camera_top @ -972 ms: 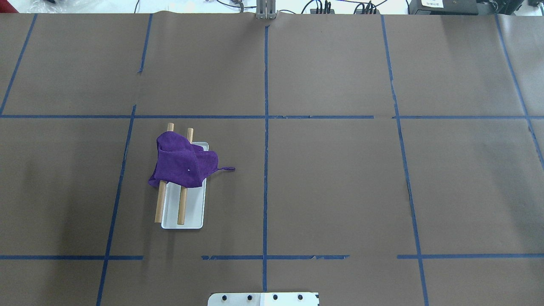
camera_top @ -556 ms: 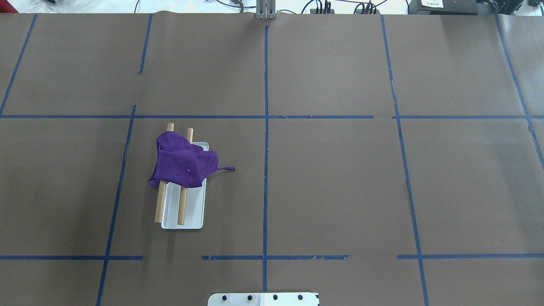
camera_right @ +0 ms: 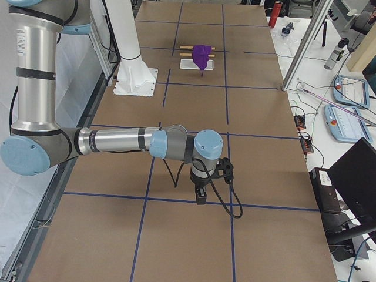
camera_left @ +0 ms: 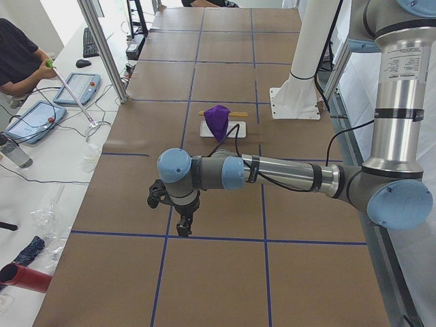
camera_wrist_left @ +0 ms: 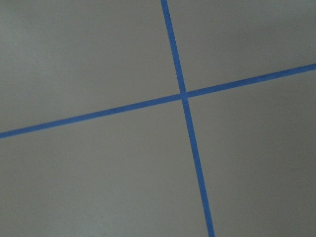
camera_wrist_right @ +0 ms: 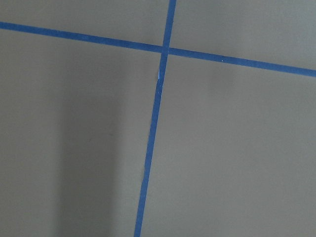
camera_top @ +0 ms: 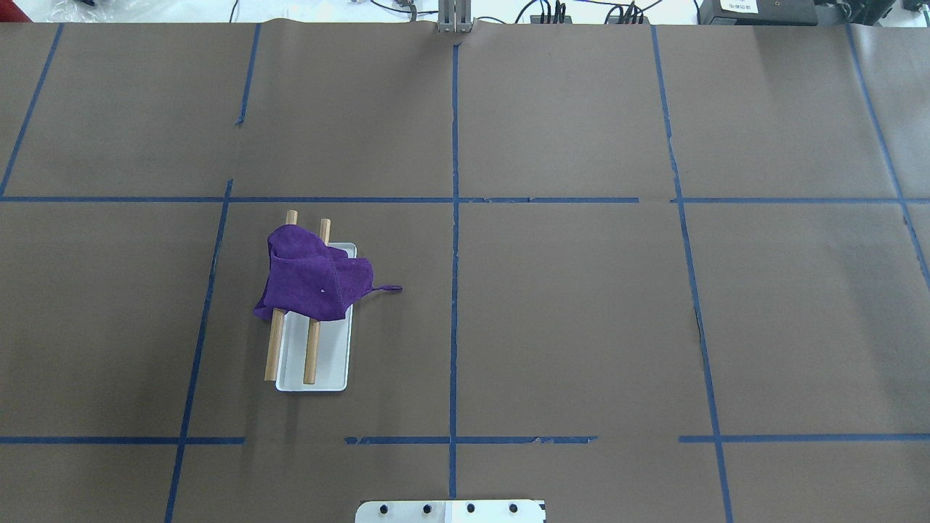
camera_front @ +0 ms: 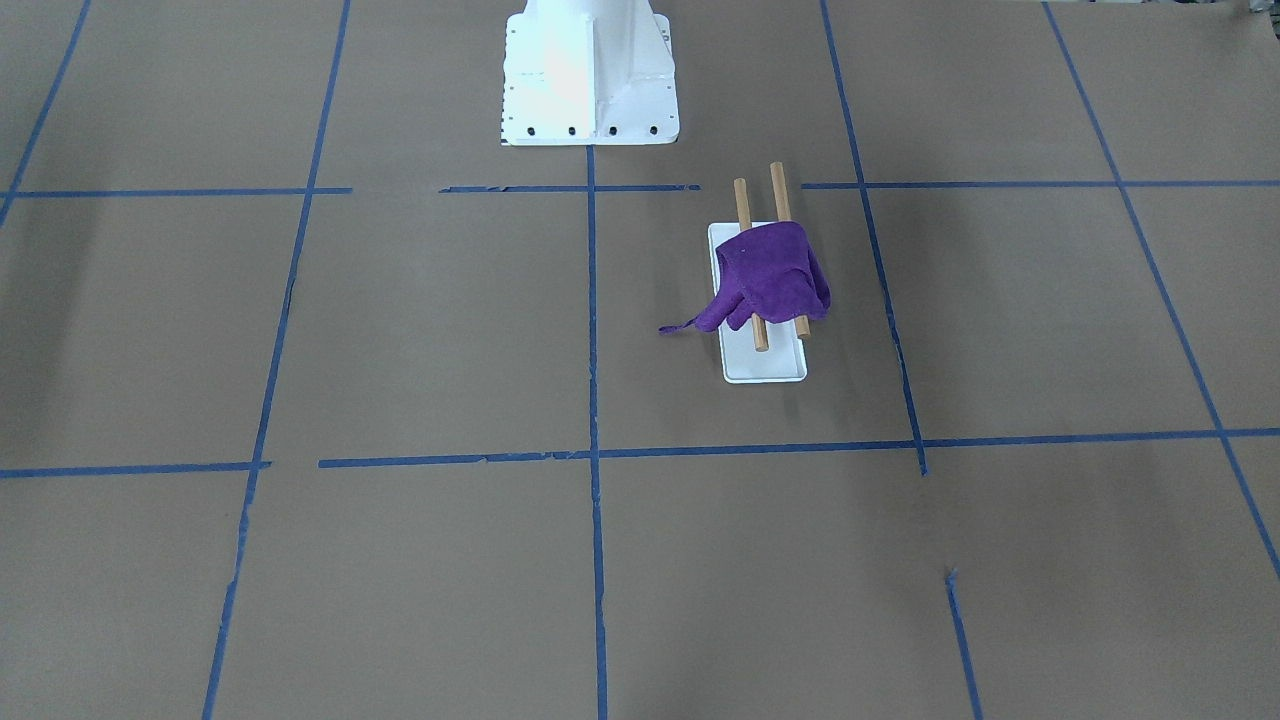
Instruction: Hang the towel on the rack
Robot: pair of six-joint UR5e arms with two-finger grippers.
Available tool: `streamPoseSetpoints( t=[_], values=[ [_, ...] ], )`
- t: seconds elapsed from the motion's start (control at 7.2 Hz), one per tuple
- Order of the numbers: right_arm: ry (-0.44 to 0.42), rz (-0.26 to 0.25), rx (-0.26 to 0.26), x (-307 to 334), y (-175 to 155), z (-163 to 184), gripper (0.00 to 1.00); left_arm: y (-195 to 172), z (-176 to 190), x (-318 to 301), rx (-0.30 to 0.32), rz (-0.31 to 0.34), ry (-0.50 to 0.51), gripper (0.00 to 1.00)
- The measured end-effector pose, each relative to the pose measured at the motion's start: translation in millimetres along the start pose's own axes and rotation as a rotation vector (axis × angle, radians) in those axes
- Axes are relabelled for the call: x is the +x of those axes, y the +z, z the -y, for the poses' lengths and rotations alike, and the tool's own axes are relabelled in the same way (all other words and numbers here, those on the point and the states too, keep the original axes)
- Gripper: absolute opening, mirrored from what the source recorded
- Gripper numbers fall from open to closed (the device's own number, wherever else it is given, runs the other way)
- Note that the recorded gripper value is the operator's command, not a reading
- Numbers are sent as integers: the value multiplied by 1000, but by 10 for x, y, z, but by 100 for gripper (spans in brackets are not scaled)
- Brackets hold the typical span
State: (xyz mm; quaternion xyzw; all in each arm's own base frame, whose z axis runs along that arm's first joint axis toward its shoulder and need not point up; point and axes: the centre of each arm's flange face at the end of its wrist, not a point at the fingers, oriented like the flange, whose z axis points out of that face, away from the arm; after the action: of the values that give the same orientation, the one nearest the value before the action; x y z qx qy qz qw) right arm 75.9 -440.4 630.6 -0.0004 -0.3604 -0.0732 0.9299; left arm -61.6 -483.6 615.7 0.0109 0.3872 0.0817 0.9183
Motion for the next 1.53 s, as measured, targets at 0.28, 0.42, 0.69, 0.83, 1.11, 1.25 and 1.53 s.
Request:
streamPoseSetpoints(
  t=[0.28,0.42,0.69,0.83,1.11,1.25,1.53],
  values=[
    [-7,0,3,0,1,0,100,75,3,26,-20,-14,-2,100],
    [-12,-2,3,5,4,-1,100,91,8,41,-24,-15,1,100],
    [-15,-3,0,14,17,-4,100,127,12,49,-31,-21,0,100],
    [-14,-3,-1,16,23,-7,100,165,17,56,-38,-23,2,100],
    [-12,-1,-2,19,30,-12,100,149,64,109,-17,-17,33,100],
    [-10,0,-5,24,39,-24,100,105,111,145,25,-6,78,100],
    [-2,2,-11,43,71,-67,100,29,180,208,88,6,142,100]
  ],
)
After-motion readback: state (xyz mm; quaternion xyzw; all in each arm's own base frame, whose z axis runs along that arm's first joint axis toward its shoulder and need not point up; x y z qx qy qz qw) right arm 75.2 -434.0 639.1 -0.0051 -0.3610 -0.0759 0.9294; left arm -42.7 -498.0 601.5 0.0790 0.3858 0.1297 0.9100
